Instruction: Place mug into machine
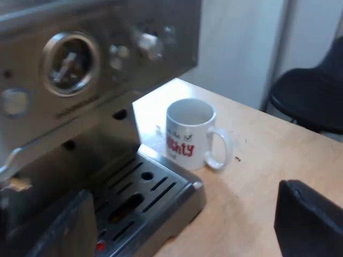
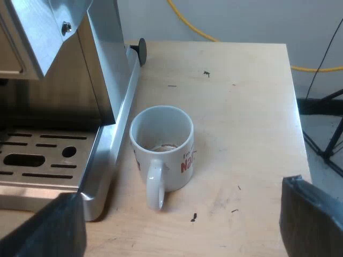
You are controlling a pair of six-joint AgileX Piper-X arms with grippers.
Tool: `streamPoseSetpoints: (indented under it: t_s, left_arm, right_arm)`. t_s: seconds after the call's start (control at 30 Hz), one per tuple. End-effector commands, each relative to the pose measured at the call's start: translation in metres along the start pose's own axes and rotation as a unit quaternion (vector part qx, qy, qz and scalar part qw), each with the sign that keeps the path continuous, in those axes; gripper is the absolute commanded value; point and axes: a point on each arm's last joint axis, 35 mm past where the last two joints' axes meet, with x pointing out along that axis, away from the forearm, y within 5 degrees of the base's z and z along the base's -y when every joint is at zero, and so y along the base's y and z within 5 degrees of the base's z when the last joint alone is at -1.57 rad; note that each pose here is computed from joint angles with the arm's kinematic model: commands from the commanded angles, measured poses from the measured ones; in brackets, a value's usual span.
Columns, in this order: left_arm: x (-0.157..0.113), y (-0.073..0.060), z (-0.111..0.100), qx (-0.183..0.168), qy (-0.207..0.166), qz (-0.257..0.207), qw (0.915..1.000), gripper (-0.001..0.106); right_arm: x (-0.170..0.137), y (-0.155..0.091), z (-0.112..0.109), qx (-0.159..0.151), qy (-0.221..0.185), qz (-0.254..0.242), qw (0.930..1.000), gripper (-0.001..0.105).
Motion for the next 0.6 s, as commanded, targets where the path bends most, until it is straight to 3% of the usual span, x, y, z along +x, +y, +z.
streamPoseSetpoints:
  t_s: [0.03, 0.3, 0.47, 0.6]
  left_arm:
    - [0.011, -0.003, 0.003, 0.003, -0.011, -0.017, 0.9998, 0.069]
    - [0.031, 0.004, -0.007, -0.007, 0.022, -0.015, 0.9996, 0.069]
    - [0.032, 0.005, -0.008, -0.008, 0.025, -0.015, 0.9995, 0.069]
    - [0.032, 0.005, -0.008, -0.008, 0.025, -0.015, 0.9995, 0.069]
  right_arm:
    - [0.007, -0.001, 0.002, 0.005, 0.001, 0.003, 1.0000, 0.075]
    - [0.040, 0.001, -0.009, 0.008, 0.052, 0.025, 0.9983, 0.075]
    - [0.069, 0.008, -0.032, 0.072, 0.082, 0.030, 0.9935, 0.075]
    - [0.085, 0.014, -0.050, 0.083, 0.084, 0.038, 0.9923, 0.075]
